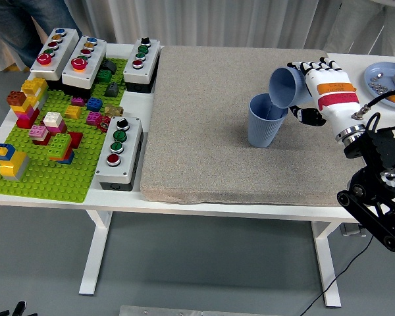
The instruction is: Pick cup pour cup place
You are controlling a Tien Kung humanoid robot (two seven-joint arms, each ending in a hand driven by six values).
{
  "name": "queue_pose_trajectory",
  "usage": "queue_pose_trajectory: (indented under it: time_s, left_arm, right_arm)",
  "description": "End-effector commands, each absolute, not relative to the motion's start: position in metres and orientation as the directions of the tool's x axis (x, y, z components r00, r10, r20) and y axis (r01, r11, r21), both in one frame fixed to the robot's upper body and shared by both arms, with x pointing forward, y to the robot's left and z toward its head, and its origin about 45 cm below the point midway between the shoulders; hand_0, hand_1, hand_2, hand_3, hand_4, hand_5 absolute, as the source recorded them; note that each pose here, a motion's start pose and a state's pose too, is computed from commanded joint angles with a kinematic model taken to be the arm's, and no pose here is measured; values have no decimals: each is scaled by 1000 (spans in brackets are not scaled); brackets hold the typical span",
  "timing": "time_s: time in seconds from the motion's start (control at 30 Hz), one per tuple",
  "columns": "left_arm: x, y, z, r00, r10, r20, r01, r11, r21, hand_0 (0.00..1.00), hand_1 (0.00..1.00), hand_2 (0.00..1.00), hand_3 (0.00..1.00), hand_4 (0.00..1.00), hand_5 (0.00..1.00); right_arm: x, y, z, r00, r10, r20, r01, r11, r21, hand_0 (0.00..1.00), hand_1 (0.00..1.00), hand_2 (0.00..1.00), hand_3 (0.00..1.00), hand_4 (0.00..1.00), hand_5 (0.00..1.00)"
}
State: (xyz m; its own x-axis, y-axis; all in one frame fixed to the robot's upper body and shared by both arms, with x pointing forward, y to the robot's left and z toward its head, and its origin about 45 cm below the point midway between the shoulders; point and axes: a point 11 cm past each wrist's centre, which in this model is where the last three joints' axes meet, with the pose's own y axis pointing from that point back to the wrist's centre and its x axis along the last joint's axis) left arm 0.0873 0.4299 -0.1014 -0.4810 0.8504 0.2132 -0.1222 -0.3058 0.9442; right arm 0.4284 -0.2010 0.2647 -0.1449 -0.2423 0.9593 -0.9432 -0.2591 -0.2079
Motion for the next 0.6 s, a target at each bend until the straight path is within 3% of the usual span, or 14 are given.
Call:
queue_pose_trajectory:
  time_s: [0.6]
  left_arm:
    - [87,431,-101,-481,850,214,-122,-307,944,715,648,729,658,474,977]
  right_arm:
    - [429,-197,268,-155,-195,969,-935,-288,-208,935,735,604,665,732,205]
